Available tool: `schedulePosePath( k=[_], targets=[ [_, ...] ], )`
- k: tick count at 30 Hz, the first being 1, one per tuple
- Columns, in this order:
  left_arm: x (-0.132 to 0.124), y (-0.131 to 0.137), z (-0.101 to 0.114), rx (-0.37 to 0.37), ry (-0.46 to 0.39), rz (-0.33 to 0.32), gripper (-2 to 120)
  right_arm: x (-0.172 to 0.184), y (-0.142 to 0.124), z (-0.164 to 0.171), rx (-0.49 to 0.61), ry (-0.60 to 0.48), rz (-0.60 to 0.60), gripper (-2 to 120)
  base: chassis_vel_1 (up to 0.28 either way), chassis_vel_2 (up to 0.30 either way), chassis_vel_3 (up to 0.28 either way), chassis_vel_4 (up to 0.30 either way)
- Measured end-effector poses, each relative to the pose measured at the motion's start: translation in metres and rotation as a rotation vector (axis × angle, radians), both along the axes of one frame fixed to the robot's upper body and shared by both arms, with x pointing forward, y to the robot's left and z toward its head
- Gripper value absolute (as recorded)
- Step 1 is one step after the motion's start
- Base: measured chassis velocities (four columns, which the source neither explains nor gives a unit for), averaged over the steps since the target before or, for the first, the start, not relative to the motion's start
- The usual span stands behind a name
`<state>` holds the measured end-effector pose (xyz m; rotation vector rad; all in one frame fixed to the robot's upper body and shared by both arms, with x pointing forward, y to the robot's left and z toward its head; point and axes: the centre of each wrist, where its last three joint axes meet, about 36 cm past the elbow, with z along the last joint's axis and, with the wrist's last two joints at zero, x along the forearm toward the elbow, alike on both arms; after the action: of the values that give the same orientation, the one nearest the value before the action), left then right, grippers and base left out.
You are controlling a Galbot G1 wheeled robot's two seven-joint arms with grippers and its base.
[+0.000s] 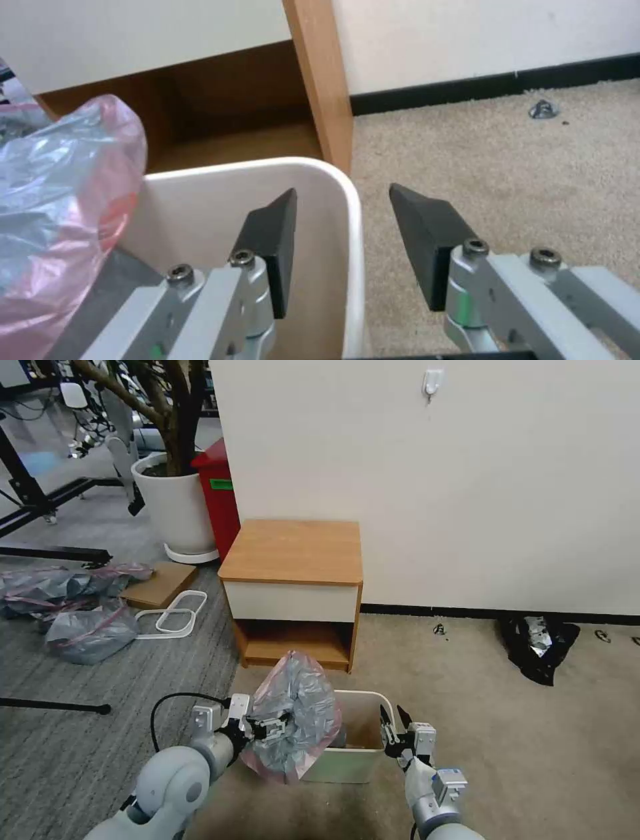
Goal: Pick up the garbage bag from the table and place it over the trash can.
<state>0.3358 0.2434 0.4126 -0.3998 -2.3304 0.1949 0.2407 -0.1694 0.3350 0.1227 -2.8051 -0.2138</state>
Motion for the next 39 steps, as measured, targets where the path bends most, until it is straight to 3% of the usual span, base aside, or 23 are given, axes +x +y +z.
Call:
schedulePosePath(
  k=[10,22,31,35,39],
  targets=[
    [0.012,-0.005,0.004,-0.030,0.038,-0.006,74,0.001,-0.001,-0.003,-0.006,0.003,-0.006,39,0.000,0.000,0.000,0.000],
    [0.023,-0.012,0.002,-0.028,0.101,-0.037,73,0.000,-0.001,-0.007,-0.011,0.007,-0.011,39,0.000,0.000,0.000,0.000],
    [0.027,-0.020,-0.005,-0.008,0.147,-0.071,65,0.001,-0.001,-0.010,-0.012,0.010,-0.018,39,0.000,0.000,0.000,0.000],
    [0.029,-0.023,-0.007,-0.005,0.157,-0.075,57,0.001,-0.001,-0.012,-0.013,0.010,-0.019,39,0.000,0.000,0.000,0.000],
    [0.032,-0.024,-0.009,-0.004,0.164,-0.075,37,0.002,-0.001,-0.013,-0.014,0.008,-0.018,39,0.000,0.000,0.000,0.000]
  ],
)
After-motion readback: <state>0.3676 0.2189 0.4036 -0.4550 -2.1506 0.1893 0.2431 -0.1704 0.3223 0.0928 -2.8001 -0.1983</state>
